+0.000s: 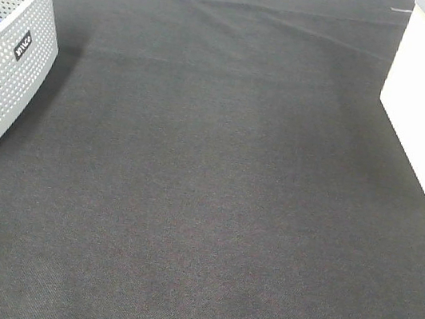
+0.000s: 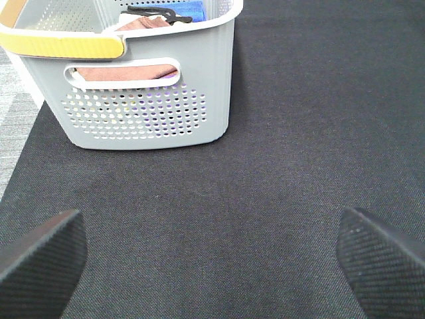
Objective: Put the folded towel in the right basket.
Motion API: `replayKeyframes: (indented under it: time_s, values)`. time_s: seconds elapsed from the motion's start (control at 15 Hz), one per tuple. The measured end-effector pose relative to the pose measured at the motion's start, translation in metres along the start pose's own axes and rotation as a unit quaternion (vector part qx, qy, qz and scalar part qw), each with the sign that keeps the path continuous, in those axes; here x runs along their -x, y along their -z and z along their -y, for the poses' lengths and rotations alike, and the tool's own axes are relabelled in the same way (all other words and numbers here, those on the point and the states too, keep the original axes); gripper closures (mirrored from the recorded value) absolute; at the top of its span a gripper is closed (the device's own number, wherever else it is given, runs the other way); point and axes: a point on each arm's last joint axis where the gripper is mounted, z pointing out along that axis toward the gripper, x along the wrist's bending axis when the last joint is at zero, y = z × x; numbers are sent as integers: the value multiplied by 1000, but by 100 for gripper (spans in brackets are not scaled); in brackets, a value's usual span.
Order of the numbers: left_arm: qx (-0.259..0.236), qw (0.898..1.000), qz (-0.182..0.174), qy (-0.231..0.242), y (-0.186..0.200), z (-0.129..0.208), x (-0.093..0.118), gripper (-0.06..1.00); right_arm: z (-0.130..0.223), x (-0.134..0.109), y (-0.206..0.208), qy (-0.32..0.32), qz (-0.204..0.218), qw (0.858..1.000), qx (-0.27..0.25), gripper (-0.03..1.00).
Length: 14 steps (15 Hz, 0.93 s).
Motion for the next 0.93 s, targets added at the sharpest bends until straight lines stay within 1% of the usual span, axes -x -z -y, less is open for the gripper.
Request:
replayKeyframes:
  time_s: [0.6, 0.73, 0.8, 0.87, 0.93]
  values:
    - [0, 1000, 0, 0, 0, 0, 0, -3, 0, 0, 0, 0, 0, 1000, 0, 25]
    - [0, 1000, 0, 0, 0, 0, 0, -3, 3, -1, 5, 1, 2, 1000, 20, 25]
    - [0, 1000, 0, 0, 0, 0, 0, -3, 6, -1, 10, 2, 4, 999, 38, 25]
    - [0, 1000, 0, 0, 0, 0, 0, -3, 11, -2, 17, 4, 7, 998, 68, 25]
    - [0, 1000, 0, 0, 0, 0, 0, -3, 13, -2, 20, 4, 8, 997, 79, 25]
